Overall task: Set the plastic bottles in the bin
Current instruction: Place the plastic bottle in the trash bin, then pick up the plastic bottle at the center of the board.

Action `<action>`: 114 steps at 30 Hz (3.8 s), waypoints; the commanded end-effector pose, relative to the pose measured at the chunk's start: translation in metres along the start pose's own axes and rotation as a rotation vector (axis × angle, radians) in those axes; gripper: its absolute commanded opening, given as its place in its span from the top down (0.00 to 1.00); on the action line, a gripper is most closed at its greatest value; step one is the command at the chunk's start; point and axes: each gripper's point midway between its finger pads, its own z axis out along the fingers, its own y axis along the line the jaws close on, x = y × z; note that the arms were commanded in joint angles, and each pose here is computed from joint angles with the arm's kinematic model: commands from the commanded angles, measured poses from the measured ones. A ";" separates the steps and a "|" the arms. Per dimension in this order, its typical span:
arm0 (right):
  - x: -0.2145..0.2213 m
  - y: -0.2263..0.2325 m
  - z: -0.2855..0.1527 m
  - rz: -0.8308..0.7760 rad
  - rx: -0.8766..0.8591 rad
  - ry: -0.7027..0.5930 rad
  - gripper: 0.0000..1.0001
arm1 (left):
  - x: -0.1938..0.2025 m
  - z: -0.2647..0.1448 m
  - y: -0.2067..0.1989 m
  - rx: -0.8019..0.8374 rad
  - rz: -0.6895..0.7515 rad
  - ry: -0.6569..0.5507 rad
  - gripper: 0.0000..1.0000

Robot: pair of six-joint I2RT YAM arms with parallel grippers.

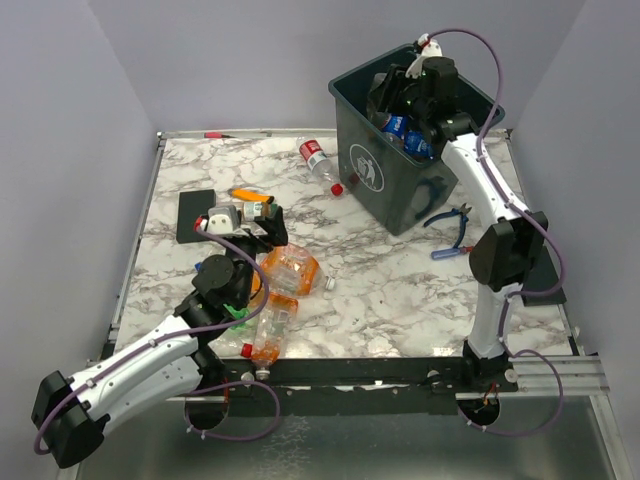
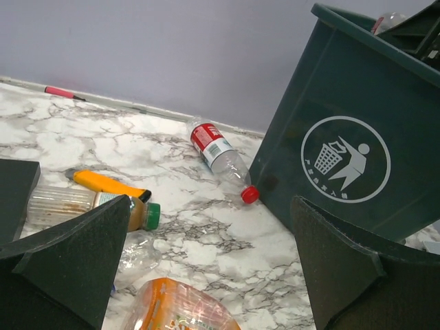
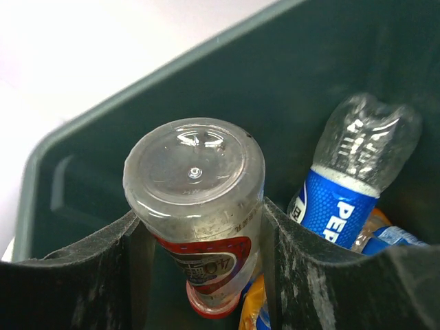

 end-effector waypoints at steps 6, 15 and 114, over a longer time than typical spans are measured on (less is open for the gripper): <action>0.067 -0.004 0.009 0.003 -0.022 0.226 0.61 | -0.003 0.003 -0.006 0.016 -0.006 0.004 0.01; 0.018 -0.001 -0.014 0.011 0.037 0.134 0.12 | 0.000 0.003 -0.011 0.040 -0.015 0.016 0.01; 0.198 0.070 -0.344 0.136 -0.470 0.131 0.15 | 0.197 0.205 -0.034 -0.126 -0.708 0.491 1.00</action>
